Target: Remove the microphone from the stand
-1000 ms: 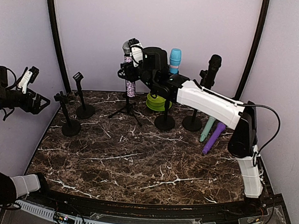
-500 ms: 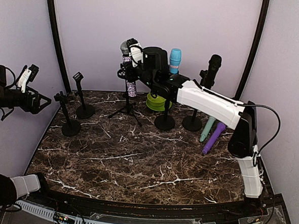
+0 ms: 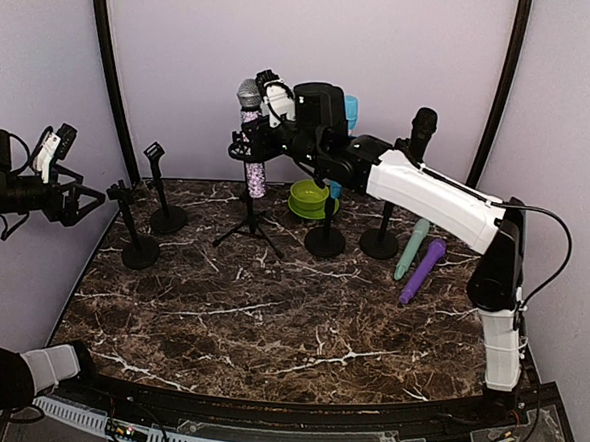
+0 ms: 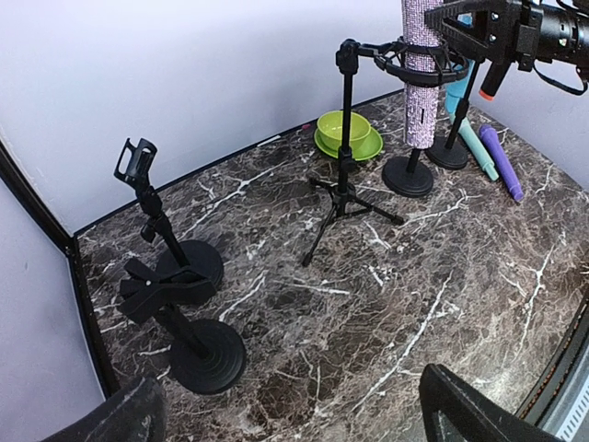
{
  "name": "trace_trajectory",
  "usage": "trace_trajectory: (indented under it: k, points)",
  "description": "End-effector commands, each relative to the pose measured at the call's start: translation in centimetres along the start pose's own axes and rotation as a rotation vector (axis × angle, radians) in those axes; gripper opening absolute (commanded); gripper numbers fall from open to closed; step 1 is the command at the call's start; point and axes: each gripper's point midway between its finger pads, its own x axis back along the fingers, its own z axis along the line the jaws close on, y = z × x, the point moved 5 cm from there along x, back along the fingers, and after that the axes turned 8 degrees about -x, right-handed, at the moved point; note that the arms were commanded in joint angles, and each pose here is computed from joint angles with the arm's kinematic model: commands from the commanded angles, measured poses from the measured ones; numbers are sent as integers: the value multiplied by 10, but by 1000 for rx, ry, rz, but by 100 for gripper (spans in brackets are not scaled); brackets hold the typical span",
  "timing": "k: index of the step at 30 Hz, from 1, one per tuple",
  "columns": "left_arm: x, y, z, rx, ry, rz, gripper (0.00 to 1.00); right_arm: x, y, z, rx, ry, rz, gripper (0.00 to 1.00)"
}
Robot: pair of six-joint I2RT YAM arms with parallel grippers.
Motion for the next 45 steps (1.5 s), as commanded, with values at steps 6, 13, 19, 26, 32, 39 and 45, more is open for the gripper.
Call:
trace_trajectory:
  k: [6,13,19,26,32,39,45]
  points:
    - [-28,16,-16,-33,-205,-94,94,76,58,37,-85,194,-106,3]
    - [-69,33,-40,-103,-358,-79,94,123,28,77,-105,319,-88,1]
    - [-99,44,-73,-238,-480,-102,95,157,1,96,-137,365,-123,0]
    - [-139,53,-102,-266,-604,-211,87,169,-1,101,-128,344,-151,0]
    - [-172,57,-133,-294,-682,-276,77,173,3,102,-104,355,-145,0]
    - [-207,66,-139,-173,-810,-244,61,166,2,104,-87,378,-109,0]
    - [-215,53,-154,-136,-925,-244,57,167,4,100,-89,390,-108,0]
